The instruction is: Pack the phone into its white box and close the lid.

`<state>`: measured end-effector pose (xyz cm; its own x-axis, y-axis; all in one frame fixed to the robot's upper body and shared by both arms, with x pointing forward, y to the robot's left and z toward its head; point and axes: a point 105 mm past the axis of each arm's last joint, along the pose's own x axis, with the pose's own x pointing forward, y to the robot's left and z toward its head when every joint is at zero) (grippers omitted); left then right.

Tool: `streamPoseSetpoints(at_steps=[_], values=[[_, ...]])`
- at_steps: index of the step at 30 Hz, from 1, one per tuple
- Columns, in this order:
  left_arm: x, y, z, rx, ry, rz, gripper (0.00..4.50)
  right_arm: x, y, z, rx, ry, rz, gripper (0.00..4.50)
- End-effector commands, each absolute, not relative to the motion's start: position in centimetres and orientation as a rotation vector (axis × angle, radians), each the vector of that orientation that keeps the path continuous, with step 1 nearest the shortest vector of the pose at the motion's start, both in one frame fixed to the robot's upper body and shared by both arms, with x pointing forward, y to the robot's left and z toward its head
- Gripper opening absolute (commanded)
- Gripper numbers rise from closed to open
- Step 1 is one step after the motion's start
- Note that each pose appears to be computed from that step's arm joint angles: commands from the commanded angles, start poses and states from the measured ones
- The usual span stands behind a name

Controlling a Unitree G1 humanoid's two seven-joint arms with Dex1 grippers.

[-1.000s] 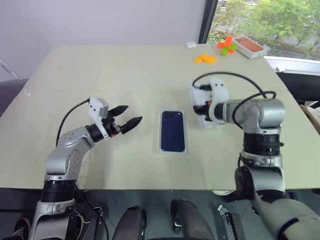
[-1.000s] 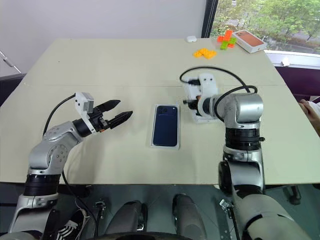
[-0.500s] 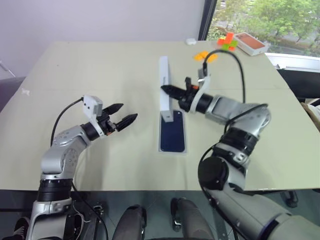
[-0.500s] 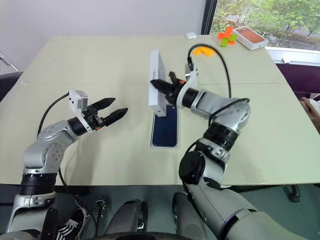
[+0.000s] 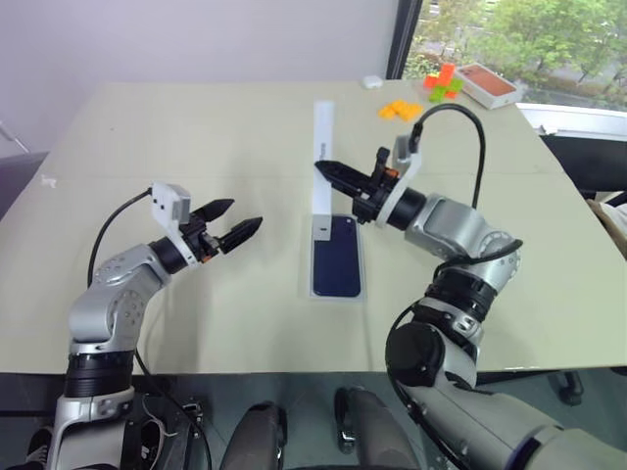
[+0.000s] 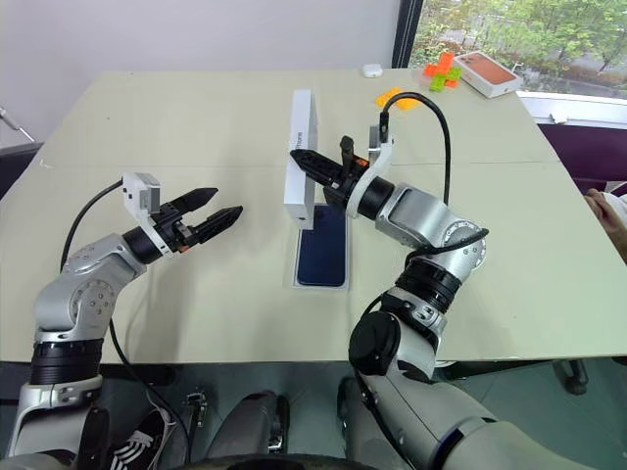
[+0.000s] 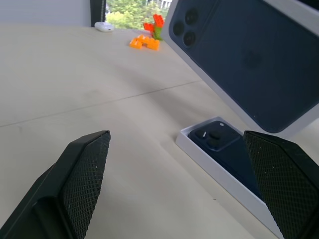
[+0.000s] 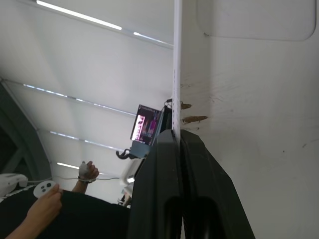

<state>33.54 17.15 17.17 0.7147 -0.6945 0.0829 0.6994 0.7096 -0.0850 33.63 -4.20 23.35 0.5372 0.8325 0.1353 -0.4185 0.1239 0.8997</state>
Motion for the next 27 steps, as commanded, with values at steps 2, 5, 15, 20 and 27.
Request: streamPoseSetpoints(at_steps=[2, 5, 15, 20, 27], values=[[33.1, 16.7, 18.1, -0.106, -0.08, -0.793, 4.5, 31.6, -2.1, 21.9, 1.241, 0.544, 1.024, 0.02], [33.1, 16.6, 18.1, -0.108, -0.079, -0.795, 4.5, 31.0, -2.0, 21.6, 1.273, 0.588, 1.027, 0.02], [33.1, 16.4, 17.8, -0.104, -0.073, -0.799, 4.5, 30.5, -1.3, 20.6, 1.271, 0.622, 1.003, 0.02], [33.0, 16.3, 17.6, -0.106, -0.07, -0.797, 4.5, 31.1, -1.0, 20.4, 1.297, 0.641, 0.929, 0.02], [32.9, 16.1, 17.1, -0.1, -0.061, -0.805, 4.5, 30.7, -0.4, 19.0, 1.285, 0.695, 0.871, 0.02]])
